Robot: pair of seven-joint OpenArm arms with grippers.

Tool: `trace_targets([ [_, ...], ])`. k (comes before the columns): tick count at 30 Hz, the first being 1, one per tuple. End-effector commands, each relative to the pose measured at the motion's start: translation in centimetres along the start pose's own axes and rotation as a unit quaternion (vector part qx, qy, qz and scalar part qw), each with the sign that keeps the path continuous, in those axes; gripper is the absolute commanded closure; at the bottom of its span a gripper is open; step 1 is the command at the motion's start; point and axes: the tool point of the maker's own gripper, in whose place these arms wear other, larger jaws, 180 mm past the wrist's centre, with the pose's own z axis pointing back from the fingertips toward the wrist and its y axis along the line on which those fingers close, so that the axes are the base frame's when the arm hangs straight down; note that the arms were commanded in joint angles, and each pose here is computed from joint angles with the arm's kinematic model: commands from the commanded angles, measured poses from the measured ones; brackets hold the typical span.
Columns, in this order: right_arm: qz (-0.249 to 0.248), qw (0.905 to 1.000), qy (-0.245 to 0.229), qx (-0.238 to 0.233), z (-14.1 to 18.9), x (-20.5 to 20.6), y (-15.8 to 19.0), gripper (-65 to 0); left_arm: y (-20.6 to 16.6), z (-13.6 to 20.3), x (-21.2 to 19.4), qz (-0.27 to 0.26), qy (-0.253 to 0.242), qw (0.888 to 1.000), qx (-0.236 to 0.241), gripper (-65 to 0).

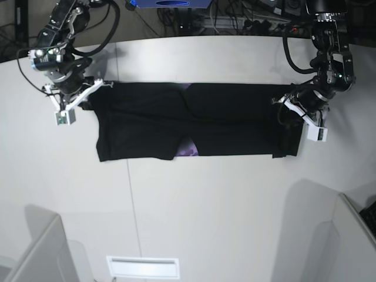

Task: Fold the T-shirt properly
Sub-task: 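Grasp the strip end with the left gripper and fold it inward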

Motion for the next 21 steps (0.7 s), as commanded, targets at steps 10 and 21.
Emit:
trace_targets([
  [10,0.003,0.9998,-0.021,0.002,0.2,1.0,0.0,0.0,-4.2,-1.9,0.0,0.029,-0.011,0.999,-0.043,0.0],
  [21,0.000,0.9999,-0.015,0.004,-0.1,0.6,0.0,0.0,-8.0,-4.0,1.0,0.036,0.004,0.996,-0.087,0.0],
])
